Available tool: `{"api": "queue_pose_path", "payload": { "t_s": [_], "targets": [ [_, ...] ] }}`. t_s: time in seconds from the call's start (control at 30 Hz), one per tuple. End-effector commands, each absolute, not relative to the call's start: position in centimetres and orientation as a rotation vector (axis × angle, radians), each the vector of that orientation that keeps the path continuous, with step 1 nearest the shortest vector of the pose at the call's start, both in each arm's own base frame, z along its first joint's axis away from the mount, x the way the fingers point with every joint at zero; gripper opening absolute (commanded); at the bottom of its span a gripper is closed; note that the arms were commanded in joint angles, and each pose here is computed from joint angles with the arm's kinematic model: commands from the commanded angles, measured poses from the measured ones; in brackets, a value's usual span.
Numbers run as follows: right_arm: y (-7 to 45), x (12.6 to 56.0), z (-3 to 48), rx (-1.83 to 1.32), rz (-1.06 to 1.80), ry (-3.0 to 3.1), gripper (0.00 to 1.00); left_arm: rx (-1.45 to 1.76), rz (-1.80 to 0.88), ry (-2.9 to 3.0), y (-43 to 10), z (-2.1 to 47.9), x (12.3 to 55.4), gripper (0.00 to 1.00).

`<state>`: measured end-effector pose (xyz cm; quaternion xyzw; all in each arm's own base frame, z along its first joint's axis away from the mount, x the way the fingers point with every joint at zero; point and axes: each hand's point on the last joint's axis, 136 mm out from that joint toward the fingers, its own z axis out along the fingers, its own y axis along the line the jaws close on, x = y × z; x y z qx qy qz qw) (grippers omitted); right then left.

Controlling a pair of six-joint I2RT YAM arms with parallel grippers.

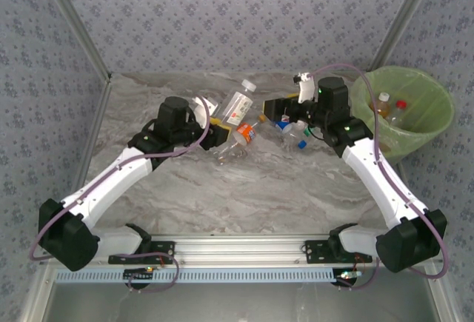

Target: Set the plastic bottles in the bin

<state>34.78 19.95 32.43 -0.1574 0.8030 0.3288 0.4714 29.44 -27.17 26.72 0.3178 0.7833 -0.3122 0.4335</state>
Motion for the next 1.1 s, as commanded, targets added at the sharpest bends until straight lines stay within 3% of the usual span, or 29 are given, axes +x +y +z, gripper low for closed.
{"api": "queue_pose_path", "payload": {
  "t_s": [0.0, 0.67, 0.7, 0.83, 1.07],
  "targets": [
    [22.4, 32.6, 35.8, -0.536, 0.979, 1.85, 0.99, 0.836, -0.949, 1.83, -28.6, 29.9, 27.3, 0.04],
    [27.3, 25.8, 38.2, -1.002, 1.196, 1.6, 0.97, 1.131, -1.331, 1.62, -30.6, 32.9, 21.7, 0.05],
    [27.4, 25.4, 38.4, -1.021, 1.21, 1.592, 0.94, 1.129, -1.33, 1.62, -30.6, 32.9, 21.7, 0.06],
    [27.9, 24.4, 38.5, -1.06, 1.244, 1.577, 0.63, 1.134, -1.341, 1.623, -30.7, 33.0, 21.7, 0.08],
    [28.7, 23.3, 38.7, -1.124, 1.271, 1.535, 0.36, 1.155, -1.384, 1.609, -31.0, 33.1, 21.4, 0.12]
  ]
}}
